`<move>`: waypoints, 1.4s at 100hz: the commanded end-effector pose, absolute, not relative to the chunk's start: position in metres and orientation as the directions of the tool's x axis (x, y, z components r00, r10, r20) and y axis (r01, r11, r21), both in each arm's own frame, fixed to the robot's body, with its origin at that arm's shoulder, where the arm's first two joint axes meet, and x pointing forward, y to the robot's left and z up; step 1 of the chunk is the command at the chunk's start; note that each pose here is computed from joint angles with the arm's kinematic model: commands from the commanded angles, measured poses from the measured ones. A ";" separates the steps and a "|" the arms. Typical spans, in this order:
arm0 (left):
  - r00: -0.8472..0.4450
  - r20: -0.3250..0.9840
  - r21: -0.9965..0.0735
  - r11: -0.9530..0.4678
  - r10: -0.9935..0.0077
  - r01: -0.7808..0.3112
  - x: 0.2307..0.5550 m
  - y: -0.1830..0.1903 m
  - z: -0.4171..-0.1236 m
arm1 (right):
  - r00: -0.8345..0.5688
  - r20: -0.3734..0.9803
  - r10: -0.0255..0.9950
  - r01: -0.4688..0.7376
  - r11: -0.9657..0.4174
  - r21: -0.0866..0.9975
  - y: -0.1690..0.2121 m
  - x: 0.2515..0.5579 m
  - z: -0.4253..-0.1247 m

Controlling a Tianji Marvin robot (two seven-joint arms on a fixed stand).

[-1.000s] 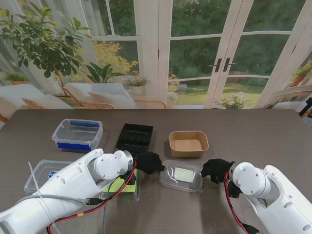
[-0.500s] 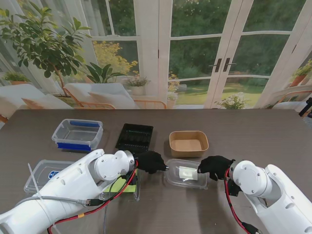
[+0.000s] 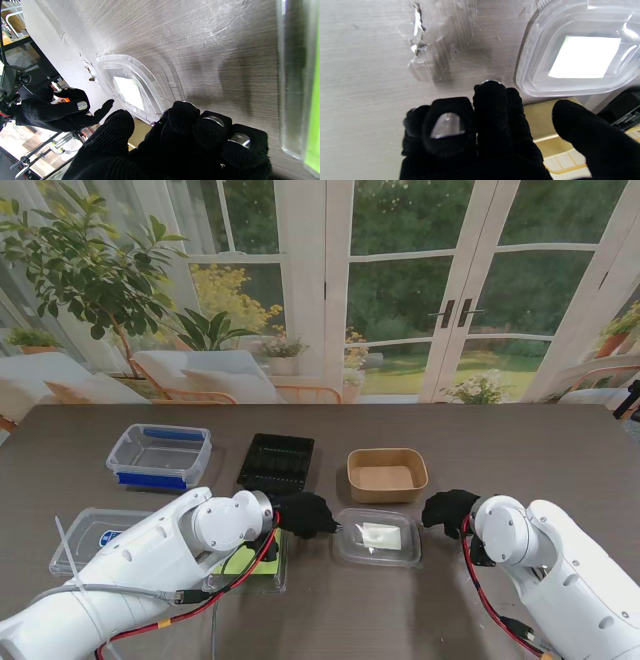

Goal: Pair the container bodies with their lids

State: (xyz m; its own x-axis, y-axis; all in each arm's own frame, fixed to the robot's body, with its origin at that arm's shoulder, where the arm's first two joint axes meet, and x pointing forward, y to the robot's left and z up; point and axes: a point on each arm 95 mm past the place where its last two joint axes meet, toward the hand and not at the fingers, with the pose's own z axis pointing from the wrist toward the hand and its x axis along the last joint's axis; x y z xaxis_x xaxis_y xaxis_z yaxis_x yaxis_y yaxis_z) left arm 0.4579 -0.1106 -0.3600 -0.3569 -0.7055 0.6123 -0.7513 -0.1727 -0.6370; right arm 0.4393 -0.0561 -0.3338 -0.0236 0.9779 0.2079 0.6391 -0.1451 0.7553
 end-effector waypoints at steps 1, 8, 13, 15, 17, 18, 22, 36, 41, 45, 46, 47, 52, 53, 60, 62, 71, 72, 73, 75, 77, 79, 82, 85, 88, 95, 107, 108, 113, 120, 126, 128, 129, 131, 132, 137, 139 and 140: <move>-0.353 0.615 -0.624 -0.162 -0.705 -0.764 0.457 -0.112 -0.360 | -0.029 0.193 0.981 0.668 -0.125 0.733 -0.056 0.438 -0.341; -0.352 0.614 -0.624 -0.162 -0.706 -0.764 0.456 -0.112 -0.360 | -0.032 0.189 0.981 0.677 -0.117 0.726 -0.054 0.439 -0.343; -0.351 0.613 -0.624 -0.162 -0.708 -0.765 0.456 -0.111 -0.360 | -0.036 0.189 0.981 0.684 -0.113 0.721 -0.053 0.439 -0.345; -0.350 0.613 -0.624 -0.162 -0.708 -0.765 0.456 -0.111 -0.360 | -0.039 0.189 0.981 0.687 -0.111 0.719 -0.053 0.439 -0.345; -0.350 0.612 -0.624 -0.161 -0.709 -0.765 0.456 -0.111 -0.360 | -0.043 0.188 0.981 0.689 -0.107 0.716 -0.052 0.439 -0.346; -0.349 0.612 -0.623 -0.161 -0.709 -0.765 0.456 -0.111 -0.360 | -0.045 0.188 0.981 0.691 -0.106 0.715 -0.052 0.439 -0.346; -0.348 0.612 -0.623 -0.162 -0.710 -0.765 0.456 -0.110 -0.360 | -0.053 0.188 0.981 0.696 -0.098 0.711 -0.051 0.439 -0.347; -0.344 0.614 -0.620 -0.165 -0.710 -0.767 0.455 -0.110 -0.361 | -0.071 0.198 0.978 0.710 -0.090 0.698 -0.046 0.437 -0.351; -0.341 0.615 -0.617 -0.165 -0.711 -0.769 0.455 -0.110 -0.362 | -0.072 0.204 0.976 0.714 -0.092 0.694 -0.044 0.437 -0.352; -0.339 0.616 -0.615 -0.164 -0.711 -0.771 0.454 -0.110 -0.362 | -0.073 0.207 0.976 0.716 -0.093 0.692 -0.043 0.438 -0.353; -0.339 0.616 -0.615 -0.164 -0.711 -0.772 0.454 -0.110 -0.362 | -0.073 0.207 0.976 0.717 -0.093 0.691 -0.043 0.438 -0.353; -0.338 0.616 -0.614 -0.164 -0.712 -0.772 0.454 -0.110 -0.363 | -0.074 0.207 0.976 0.718 -0.092 0.690 -0.043 0.438 -0.353; -0.336 0.616 -0.612 -0.165 -0.712 -0.773 0.454 -0.110 -0.363 | -0.076 0.206 0.976 0.720 -0.090 0.688 -0.042 0.438 -0.354; -0.336 0.616 -0.612 -0.165 -0.712 -0.773 0.454 -0.110 -0.363 | -0.076 0.206 0.976 0.720 -0.090 0.688 -0.041 0.438 -0.354; -0.333 0.616 -0.611 -0.166 -0.713 -0.774 0.453 -0.109 -0.363 | -0.074 0.208 0.975 0.722 -0.091 0.686 -0.041 0.438 -0.356; -0.333 0.616 -0.611 -0.166 -0.714 -0.774 0.453 -0.109 -0.363 | -0.073 0.209 0.975 0.722 -0.093 0.685 -0.040 0.438 -0.356; -0.329 0.617 -0.608 -0.167 -0.715 -0.776 0.452 -0.109 -0.363 | -0.069 0.218 0.974 0.726 -0.101 0.680 -0.040 0.437 -0.356; -0.329 0.617 -0.608 -0.167 -0.715 -0.777 0.452 -0.109 -0.363 | -0.068 0.219 0.973 0.727 -0.102 0.679 -0.040 0.437 -0.356; -0.329 0.617 -0.607 -0.166 -0.715 -0.777 0.452 -0.109 -0.364 | -0.067 0.221 0.973 0.727 -0.104 0.678 -0.040 0.437 -0.356; -0.328 0.617 -0.606 -0.166 -0.715 -0.778 0.452 -0.109 -0.364 | -0.065 0.224 0.972 0.729 -0.107 0.676 -0.040 0.436 -0.356; -0.328 0.617 -0.605 -0.166 -0.715 -0.778 0.452 -0.109 -0.364 | -0.063 0.228 0.972 0.730 -0.111 0.674 -0.040 0.436 -0.357; -0.328 0.618 -0.605 -0.165 -0.715 -0.779 0.452 -0.109 -0.364 | -0.061 0.232 0.971 0.732 -0.114 0.672 -0.040 0.435 -0.357; -0.328 0.618 -0.603 -0.164 -0.715 -0.780 0.452 -0.109 -0.364 | -0.058 0.238 0.970 0.734 -0.120 0.669 -0.040 0.434 -0.357; -0.327 0.619 -0.602 -0.163 -0.714 -0.781 0.452 -0.109 -0.364 | -0.055 0.245 0.968 0.736 -0.126 0.665 -0.040 0.434 -0.357; -0.327 0.619 -0.601 -0.163 -0.714 -0.782 0.452 -0.109 -0.364 | -0.050 0.253 0.966 0.738 -0.135 0.661 -0.040 0.433 -0.358; -0.328 0.621 -0.602 -0.165 -0.712 -0.781 0.451 -0.109 -0.364 | -0.037 0.277 0.960 0.742 -0.159 0.651 -0.039 0.432 -0.359; -0.331 0.624 -0.607 -0.173 -0.708 -0.776 0.450 -0.109 -0.361 | -0.001 0.332 0.943 0.746 -0.220 0.629 -0.039 0.429 -0.358; -0.332 0.625 -0.608 -0.173 -0.707 -0.775 0.450 -0.109 -0.361 | 0.002 0.336 0.942 0.746 -0.225 0.627 -0.039 0.428 -0.358; -0.335 0.626 -0.611 -0.177 -0.704 -0.771 0.450 -0.109 -0.360 | 0.016 0.357 0.934 0.745 -0.249 0.619 -0.039 0.427 -0.357; -0.341 0.628 -0.616 -0.180 -0.699 -0.767 0.449 -0.110 -0.358 | 0.034 0.385 0.922 0.741 -0.282 0.610 -0.040 0.425 -0.355; -0.346 0.629 -0.620 -0.182 -0.696 -0.763 0.449 -0.110 -0.356 | 0.046 0.403 0.914 0.736 -0.304 0.605 -0.040 0.424 -0.353; -0.348 0.630 -0.622 -0.182 -0.694 -0.762 0.449 -0.111 -0.355 | 0.048 0.407 0.912 0.734 -0.308 0.605 -0.040 0.423 -0.352; -0.349 0.630 -0.622 -0.182 -0.694 -0.761 0.449 -0.111 -0.355 | 0.049 0.408 0.912 0.733 -0.310 0.605 -0.040 0.423 -0.352; -0.350 0.630 -0.623 -0.182 -0.693 -0.761 0.449 -0.111 -0.355 | 0.050 0.410 0.911 0.732 -0.313 0.605 -0.041 0.423 -0.351; -0.351 0.630 -0.624 -0.182 -0.693 -0.760 0.449 -0.111 -0.354 | 0.050 0.412 0.910 0.731 -0.314 0.605 -0.041 0.422 -0.351; -0.355 0.630 -0.627 -0.182 -0.690 -0.758 0.449 -0.112 -0.353 | 0.052 0.418 0.907 0.727 -0.321 0.607 -0.041 0.422 -0.349; -0.357 0.630 -0.628 -0.182 -0.690 -0.757 0.449 -0.112 -0.353 | 0.054 0.421 0.905 0.725 -0.325 0.607 -0.042 0.421 -0.348; -0.358 0.630 -0.628 -0.182 -0.689 -0.757 0.449 -0.112 -0.353 | 0.055 0.423 0.904 0.725 -0.328 0.606 -0.042 0.421 -0.348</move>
